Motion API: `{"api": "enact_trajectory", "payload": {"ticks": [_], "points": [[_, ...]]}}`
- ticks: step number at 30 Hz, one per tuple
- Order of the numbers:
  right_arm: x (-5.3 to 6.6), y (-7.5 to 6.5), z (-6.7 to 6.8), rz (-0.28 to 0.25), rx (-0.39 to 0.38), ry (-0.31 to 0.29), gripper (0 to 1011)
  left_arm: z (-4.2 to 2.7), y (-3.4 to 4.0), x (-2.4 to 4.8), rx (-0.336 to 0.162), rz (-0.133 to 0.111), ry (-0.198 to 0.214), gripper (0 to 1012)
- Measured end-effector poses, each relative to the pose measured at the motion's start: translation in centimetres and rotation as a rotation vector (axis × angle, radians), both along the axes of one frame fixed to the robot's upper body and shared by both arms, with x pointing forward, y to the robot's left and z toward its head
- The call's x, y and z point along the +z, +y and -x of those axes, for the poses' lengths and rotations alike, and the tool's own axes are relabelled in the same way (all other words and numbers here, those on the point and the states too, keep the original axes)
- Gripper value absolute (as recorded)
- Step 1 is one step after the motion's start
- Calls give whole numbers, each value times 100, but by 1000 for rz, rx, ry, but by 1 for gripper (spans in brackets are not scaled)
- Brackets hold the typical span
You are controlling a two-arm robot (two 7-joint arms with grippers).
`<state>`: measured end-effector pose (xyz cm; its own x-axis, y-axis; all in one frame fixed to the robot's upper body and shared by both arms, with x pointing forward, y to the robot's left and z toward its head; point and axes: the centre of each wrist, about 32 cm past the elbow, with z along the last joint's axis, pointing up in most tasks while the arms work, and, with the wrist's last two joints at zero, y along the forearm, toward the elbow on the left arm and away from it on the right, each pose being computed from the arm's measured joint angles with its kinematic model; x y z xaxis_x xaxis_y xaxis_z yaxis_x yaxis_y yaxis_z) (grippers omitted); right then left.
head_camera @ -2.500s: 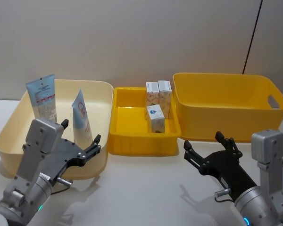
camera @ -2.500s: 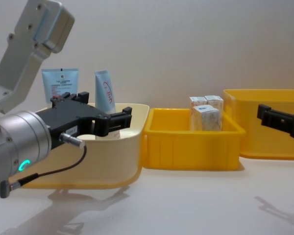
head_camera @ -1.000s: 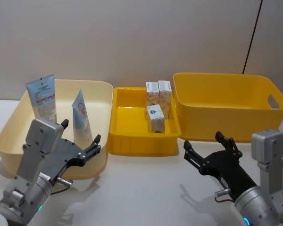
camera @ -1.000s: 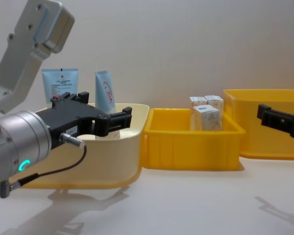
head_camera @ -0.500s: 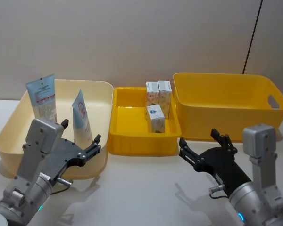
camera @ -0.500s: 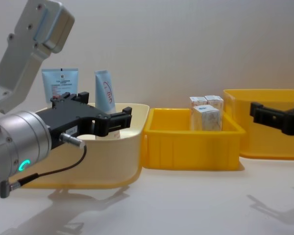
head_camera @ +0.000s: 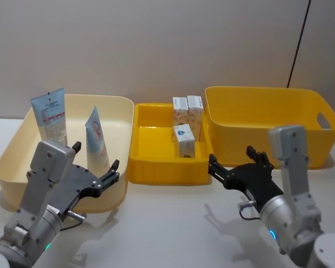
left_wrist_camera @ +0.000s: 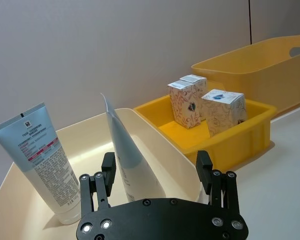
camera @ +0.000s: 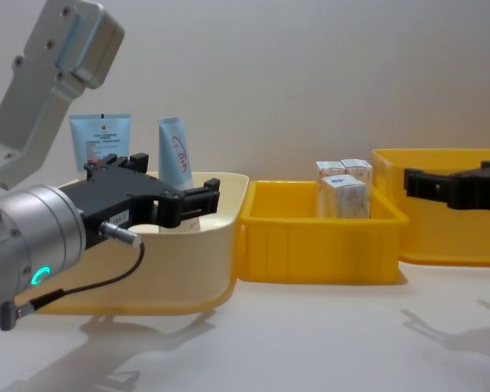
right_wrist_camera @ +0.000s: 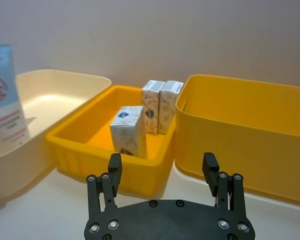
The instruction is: Bimanual collaborative sorting of washing and personal care products
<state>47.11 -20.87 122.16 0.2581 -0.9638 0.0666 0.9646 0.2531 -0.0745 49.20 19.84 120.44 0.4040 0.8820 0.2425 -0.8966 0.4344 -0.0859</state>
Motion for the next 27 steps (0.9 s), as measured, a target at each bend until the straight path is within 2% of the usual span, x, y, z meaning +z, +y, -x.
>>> {"api": "enact_trajectory", "payload": {"ticks": [8, 13, 16, 19, 27], "points": [[60, 87, -264, 43, -62, 50, 1001, 0, 0, 0, 0, 0, 0, 1000], [144, 157, -425, 66, -83, 62, 1001, 0, 0, 0, 0, 0, 0, 1000], [174, 178, -455, 71, -83, 61, 1001, 0, 0, 0, 0, 0, 0, 1000], [253, 217, -500, 80, -78, 53, 1001, 0, 0, 0, 0, 0, 0, 1000], [404, 271, -522, 85, -47, 43, 1001, 0, 0, 0, 0, 0, 0, 1000]]}}
